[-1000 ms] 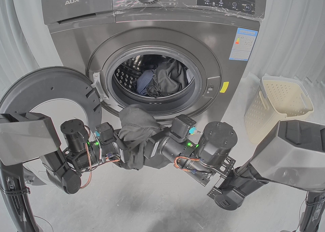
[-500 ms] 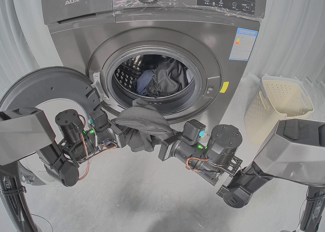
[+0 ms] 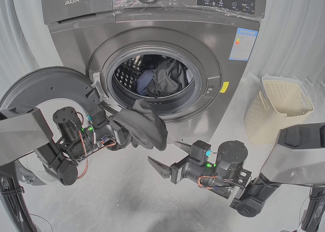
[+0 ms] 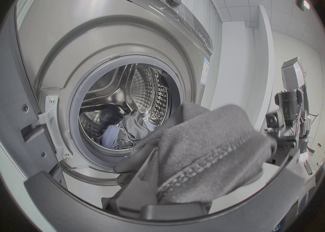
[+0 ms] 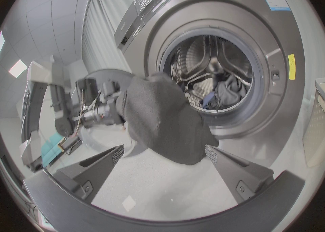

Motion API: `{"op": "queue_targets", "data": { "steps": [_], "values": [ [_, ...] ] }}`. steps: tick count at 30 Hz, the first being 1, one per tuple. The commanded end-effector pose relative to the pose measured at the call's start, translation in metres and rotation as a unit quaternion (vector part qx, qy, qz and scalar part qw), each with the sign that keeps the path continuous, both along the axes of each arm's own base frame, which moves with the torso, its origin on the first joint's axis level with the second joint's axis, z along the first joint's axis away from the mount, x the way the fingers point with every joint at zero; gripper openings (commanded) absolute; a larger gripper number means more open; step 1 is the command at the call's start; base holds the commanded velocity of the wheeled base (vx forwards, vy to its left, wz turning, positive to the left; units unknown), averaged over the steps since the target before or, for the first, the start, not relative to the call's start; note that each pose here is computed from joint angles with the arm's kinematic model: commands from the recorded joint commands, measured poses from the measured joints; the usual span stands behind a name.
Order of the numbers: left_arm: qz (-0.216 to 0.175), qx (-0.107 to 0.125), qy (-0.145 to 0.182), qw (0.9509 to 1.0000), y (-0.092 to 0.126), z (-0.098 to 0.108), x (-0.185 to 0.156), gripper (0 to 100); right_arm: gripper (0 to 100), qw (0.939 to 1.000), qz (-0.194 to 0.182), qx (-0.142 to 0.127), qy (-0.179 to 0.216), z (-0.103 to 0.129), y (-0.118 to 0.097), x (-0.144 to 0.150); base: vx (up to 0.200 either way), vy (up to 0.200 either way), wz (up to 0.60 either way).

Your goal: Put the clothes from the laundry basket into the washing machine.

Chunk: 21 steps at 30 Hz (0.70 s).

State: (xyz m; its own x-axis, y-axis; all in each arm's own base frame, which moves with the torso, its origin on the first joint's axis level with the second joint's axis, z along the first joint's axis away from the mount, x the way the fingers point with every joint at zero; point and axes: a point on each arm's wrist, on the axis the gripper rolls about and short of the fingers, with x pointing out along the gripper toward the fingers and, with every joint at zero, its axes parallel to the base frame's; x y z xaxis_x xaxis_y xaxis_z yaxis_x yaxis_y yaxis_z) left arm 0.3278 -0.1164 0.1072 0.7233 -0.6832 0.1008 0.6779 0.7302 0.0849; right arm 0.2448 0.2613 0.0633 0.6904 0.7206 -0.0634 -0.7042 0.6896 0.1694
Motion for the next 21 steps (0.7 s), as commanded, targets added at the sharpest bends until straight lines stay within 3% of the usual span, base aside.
{"op": "queue_targets", "data": {
  "steps": [1,3,6,7,10,13,16,18,21],
  "values": [
    [0.001,-0.017,-0.007,0.9998,0.0,0.011,-0.004,0,100,0.9991,0.031,-0.027,0.007,0.008,-0.034,-0.026,0.0,0.0,0.0],
    [0.001,-0.019,-0.004,0.9998,0.0,0.011,-0.004,0,100,0.9992,0.03,-0.025,0.005,0.009,-0.036,-0.026,0.0,0.0,0.0],
    [0.005,-0.029,0.007,0.9995,0.001,0.015,-0.014,0,100,0.9998,0.01,-0.015,-0.004,0.018,-0.056,-0.024,0.0,0.0,0.0],
    [0.006,-0.033,0.013,0.9994,0.0,0.015,-0.016,0,100,0.9998,0.01,0.001,-0.015,0.03,-0.061,-0.025,0.0,0.0,0.0],
    [0.007,-0.031,0.016,0.9994,0.0,0.014,-0.019,0,100,0.9997,-0.005,0.014,-0.017,0.036,-0.068,-0.022,0.0,0.0,0.0],
    [0.008,-0.029,0.02,0.9994,0.001,0.012,-0.02,0,100,0.9987,-0.05,0.008,-0.009,0.033,-0.089,-0.01,0.0,0.0,0.0],
    [0.009,-0.028,0.022,0.9993,0.002,0.01,-0.02,0,100,0.9981,-0.06,0.009,-0.012,0.033,-0.093,-0.005,0.0,0.0,0.0],
    [0.012,-0.027,0.024,0.9993,0.004,0.01,-0.02,0,100,0.994,-0.105,0.015,-0.024,0.04,-0.113,0.01,0.0,0.0,0.0],
    [0.014,-0.026,0.025,0.9992,0.005,0.01,-0.021,0,100,0.9929,-0.118,0.009,-0.018,0.036,-0.117,0.01,0.0,0.0,0.0]
  ]
}}
